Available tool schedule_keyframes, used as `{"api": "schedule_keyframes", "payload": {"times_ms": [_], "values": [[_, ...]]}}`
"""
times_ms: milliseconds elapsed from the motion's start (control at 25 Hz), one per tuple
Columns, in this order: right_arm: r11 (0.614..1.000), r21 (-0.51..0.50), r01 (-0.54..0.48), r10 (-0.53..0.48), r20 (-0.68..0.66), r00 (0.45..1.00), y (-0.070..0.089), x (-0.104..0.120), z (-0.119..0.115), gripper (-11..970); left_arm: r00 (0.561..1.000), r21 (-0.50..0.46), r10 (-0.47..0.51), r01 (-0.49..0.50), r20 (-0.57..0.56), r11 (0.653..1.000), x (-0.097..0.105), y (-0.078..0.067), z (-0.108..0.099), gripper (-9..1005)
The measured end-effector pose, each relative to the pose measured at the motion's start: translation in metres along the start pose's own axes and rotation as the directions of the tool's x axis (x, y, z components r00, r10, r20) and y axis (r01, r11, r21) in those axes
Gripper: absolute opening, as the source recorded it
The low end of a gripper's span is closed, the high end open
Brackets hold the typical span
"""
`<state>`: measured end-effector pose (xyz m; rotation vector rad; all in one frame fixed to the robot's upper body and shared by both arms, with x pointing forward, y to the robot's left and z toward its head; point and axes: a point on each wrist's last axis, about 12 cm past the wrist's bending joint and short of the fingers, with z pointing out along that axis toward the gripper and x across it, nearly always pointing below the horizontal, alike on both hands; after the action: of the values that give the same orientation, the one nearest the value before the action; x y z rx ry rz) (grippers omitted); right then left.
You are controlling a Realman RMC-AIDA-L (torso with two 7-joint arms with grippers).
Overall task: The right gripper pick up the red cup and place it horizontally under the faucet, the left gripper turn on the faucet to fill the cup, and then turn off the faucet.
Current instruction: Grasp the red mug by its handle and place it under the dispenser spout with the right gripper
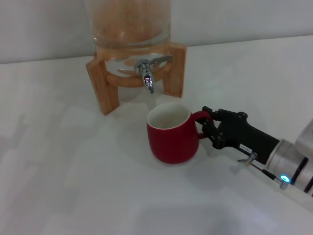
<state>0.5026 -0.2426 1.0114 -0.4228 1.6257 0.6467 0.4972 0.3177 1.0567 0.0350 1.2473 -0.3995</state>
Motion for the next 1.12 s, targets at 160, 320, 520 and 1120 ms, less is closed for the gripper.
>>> {"api": "schedule_keyframes", "payload": {"times_ms": [160, 320, 520, 1120], "values": [[1.000, -0.008, 0.005, -0.005, -0.016, 1.000, 0.000, -0.002, 0.010, 176, 1.000, 0.000, 0.000, 0.000, 0.000, 1.000, 0.000, 0.000, 0.000, 876], [1.000, -0.020, 0.011, -0.011, -0.019, 1.000, 0.001, -0.006, 0.020, 176, 1.000, 0.000, -0.001, 0.001, 0.000, 1.000, 0.000, 0.000, 0.000, 876], [1.000, -0.023, 0.011, -0.012, -0.027, 1.000, 0.001, -0.008, 0.025, 175, 1.000, 0.003, -0.005, 0.005, -0.002, 1.000, 0.000, 0.000, 0.000, 876], [0.999, -0.028, 0.030, -0.031, -0.057, 0.998, 0.000, -0.015, 0.046, 174, 1.000, 0.017, -0.003, 0.003, -0.012, 1.000, 0.001, -0.002, -0.002, 876]]}}
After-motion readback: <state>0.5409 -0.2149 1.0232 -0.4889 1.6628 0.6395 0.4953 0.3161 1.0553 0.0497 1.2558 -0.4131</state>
